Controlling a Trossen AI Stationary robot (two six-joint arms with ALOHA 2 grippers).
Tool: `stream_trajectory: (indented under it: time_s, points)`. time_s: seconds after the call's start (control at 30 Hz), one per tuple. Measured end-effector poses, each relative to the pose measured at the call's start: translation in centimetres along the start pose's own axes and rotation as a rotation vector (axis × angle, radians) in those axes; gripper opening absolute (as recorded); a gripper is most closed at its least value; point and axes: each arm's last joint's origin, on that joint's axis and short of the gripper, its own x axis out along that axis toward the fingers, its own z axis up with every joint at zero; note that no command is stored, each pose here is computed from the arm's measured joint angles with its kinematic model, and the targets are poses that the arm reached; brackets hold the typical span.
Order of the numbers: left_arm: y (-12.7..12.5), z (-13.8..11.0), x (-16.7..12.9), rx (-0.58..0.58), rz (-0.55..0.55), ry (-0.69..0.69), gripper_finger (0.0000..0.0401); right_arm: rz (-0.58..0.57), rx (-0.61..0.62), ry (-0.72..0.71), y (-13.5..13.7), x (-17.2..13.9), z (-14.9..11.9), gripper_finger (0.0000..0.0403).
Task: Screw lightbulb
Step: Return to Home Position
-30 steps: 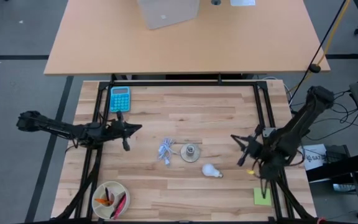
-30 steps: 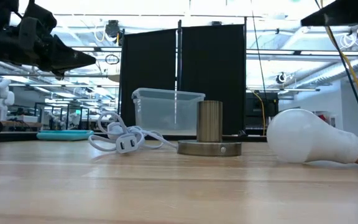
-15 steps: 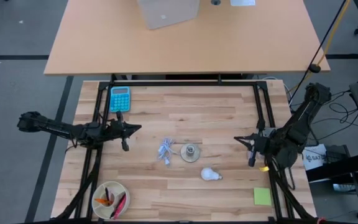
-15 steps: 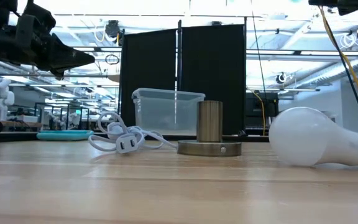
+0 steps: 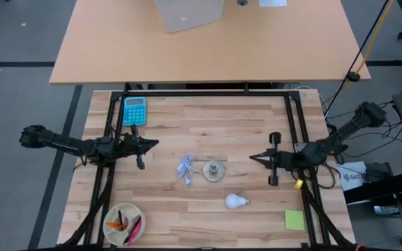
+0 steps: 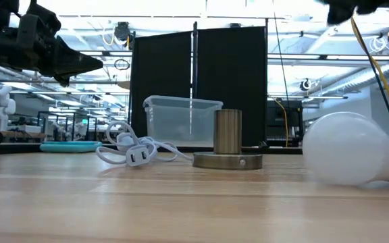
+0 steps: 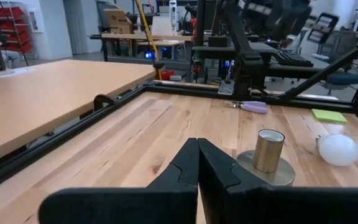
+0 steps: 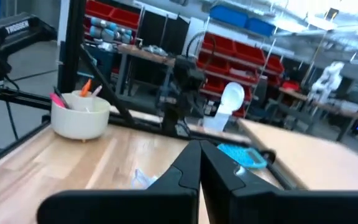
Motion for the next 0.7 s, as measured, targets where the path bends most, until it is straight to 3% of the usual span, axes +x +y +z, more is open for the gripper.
stream_trajectory:
  time_s: [0.27, 0.47, 0.7]
  points:
    - [0.0, -0.1, 0.0, 0.006, 0.001, 0.013, 0.0, -0.043, -0.002, 0.031, -1.9, 0.0, -2.7, 0.0]
    - [0.0, -0.2, 0.0, 0.004, 0.001, 0.024, 0.0, -0.087, 0.014, -0.021, -3.8, -2.4, -3.5, 0.0]
    - [0.0, -0.3, 0.0, 0.013, 0.001, 0.027, 0.0, -0.091, 0.067, 0.026, -4.8, -4.8, -4.3, 0.0]
